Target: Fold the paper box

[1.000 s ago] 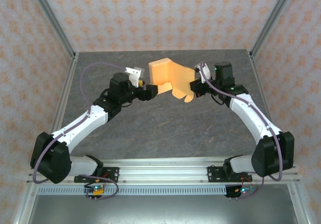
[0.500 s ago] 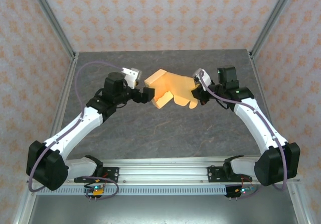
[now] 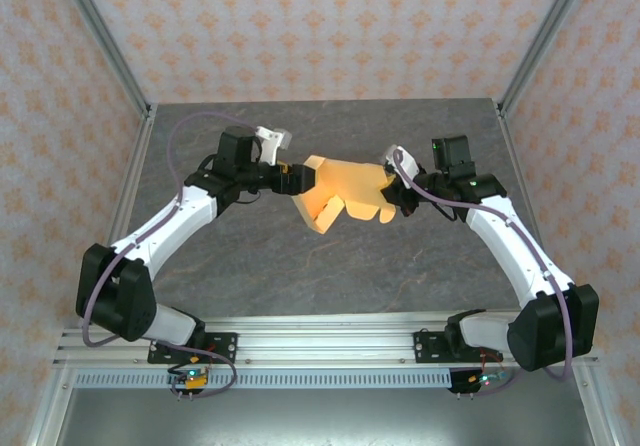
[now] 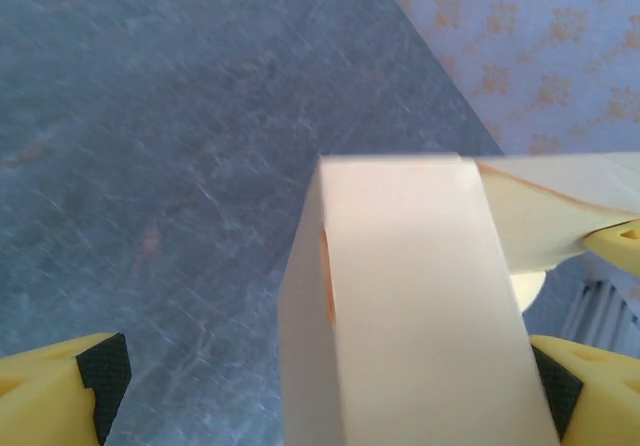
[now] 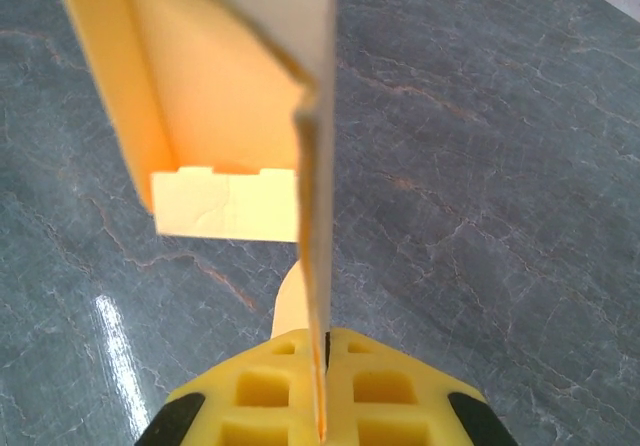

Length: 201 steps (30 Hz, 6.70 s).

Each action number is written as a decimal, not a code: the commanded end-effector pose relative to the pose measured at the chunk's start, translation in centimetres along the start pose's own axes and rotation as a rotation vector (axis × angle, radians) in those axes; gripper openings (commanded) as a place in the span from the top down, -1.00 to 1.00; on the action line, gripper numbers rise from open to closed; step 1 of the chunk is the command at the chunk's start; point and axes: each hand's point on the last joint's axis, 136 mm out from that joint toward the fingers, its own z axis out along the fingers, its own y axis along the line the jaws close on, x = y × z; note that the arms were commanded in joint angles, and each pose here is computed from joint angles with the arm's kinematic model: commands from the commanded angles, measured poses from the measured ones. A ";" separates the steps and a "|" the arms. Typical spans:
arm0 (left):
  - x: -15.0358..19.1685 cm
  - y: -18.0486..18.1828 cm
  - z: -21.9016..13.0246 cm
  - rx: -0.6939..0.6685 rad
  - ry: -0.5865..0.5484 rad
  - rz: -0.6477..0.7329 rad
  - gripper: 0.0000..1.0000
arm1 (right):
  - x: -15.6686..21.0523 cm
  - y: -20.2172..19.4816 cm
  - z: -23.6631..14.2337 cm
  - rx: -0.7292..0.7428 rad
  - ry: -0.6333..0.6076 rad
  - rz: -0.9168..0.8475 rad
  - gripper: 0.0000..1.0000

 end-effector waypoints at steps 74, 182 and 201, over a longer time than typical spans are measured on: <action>-7.1 4.5 1.5 -0.138 -0.488 -0.555 0.45 | 0.2 -8.1 17.4 0.116 -0.167 1.379 0.50; -5.6 5.5 2.6 -0.064 -0.762 -0.951 0.50 | -0.2 -7.1 3.5 0.441 -0.565 1.591 -0.42; -6.3 3.1 2.7 0.152 -0.759 -1.118 0.48 | -8.0 -12.6 4.0 -0.364 -1.058 1.951 -0.70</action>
